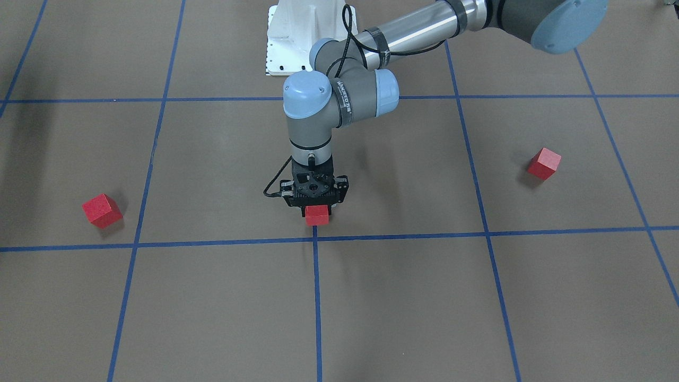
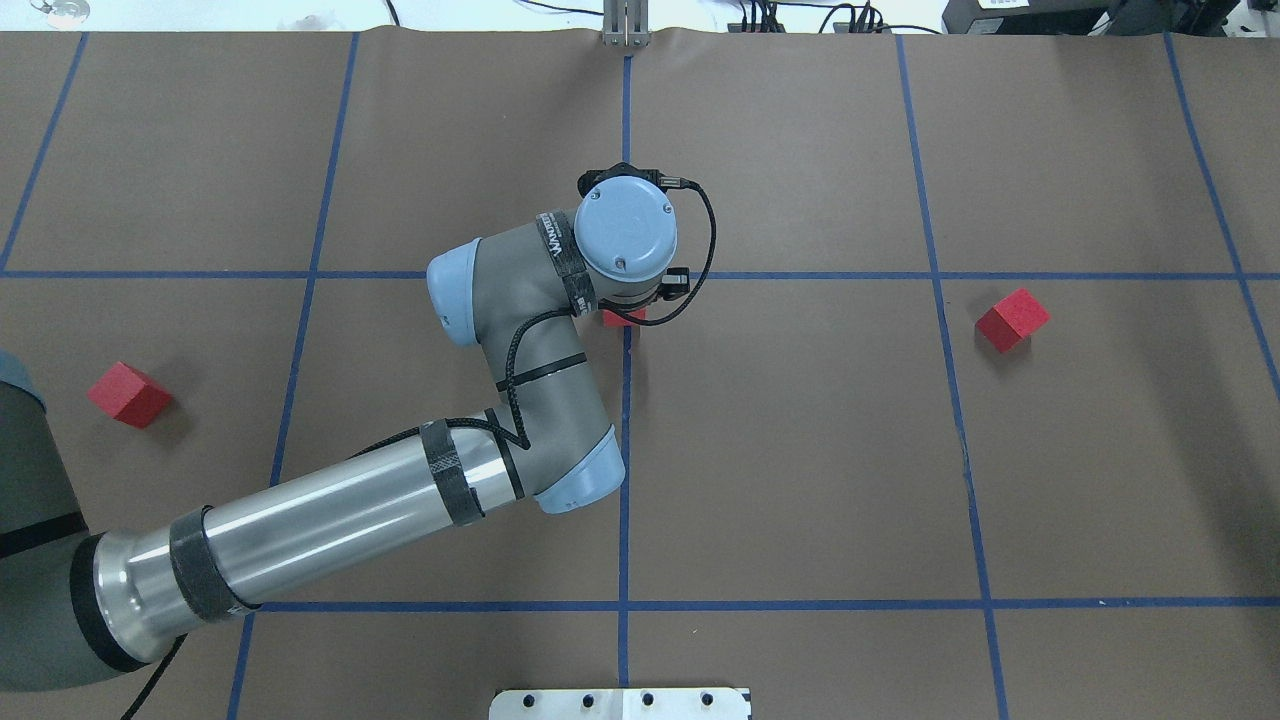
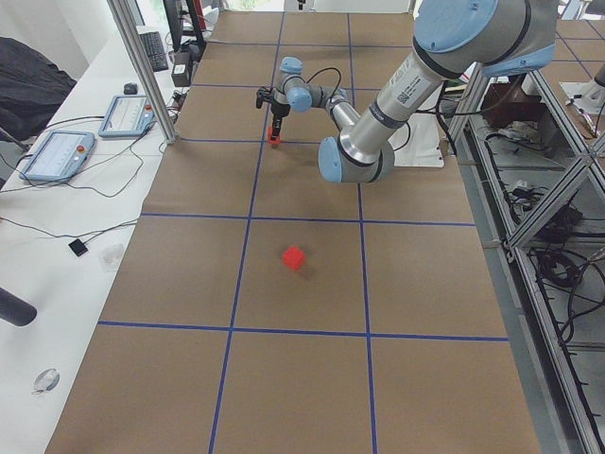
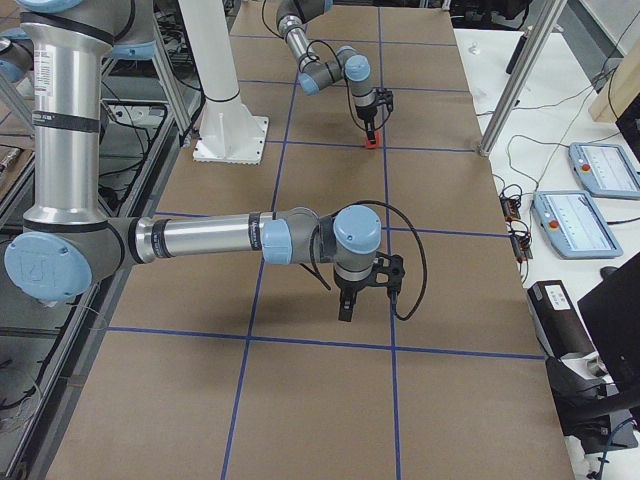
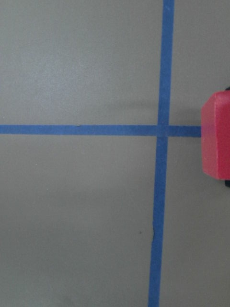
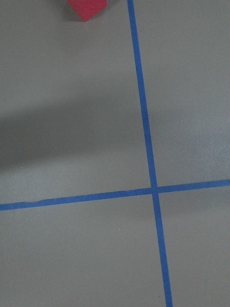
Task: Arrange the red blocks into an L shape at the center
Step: 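Carry the red cube with the left gripper to the grid center and release, then withdraw the left arm while the right gripper descends onto the far red cube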
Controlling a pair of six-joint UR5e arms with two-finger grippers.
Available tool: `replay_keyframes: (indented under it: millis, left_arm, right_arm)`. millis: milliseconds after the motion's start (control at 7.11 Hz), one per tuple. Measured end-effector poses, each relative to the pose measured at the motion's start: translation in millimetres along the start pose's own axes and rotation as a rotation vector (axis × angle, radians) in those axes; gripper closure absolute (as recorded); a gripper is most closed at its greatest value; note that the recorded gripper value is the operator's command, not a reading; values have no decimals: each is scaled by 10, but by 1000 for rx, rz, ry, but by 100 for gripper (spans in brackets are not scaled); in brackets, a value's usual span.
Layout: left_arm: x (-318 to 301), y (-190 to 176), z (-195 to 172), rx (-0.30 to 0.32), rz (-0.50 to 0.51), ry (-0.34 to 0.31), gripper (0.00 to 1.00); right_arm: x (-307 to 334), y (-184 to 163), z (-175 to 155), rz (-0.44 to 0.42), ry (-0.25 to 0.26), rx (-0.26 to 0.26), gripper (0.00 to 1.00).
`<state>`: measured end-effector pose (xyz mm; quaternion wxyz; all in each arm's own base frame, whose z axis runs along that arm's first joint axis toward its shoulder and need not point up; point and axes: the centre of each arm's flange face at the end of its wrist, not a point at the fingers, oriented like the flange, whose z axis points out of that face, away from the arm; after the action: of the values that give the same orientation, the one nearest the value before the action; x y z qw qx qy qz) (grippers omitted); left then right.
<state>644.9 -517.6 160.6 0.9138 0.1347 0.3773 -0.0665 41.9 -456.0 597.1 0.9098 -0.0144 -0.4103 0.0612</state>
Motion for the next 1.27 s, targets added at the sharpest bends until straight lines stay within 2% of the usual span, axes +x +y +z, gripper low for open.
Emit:
replay_keyframes:
  millis: [141,281,844,1266]
  left_arm:
    - [-1,1,14,1,21,1,27]
    - [-1,0,17,2,29,2,1]
    - [-2,-103,-117,9,14,22,1]
    - [-465,-721,-713,-23,-56,75,1]
  right_arm:
    - [-2,-1,-2,0,0,0,1]
    - [-5,-1,-4,-1,0,1,1]
    - [-98,-54,-77,-21,-3,17,1]
    - [-444,-267,-156,-72,-37,31,1]
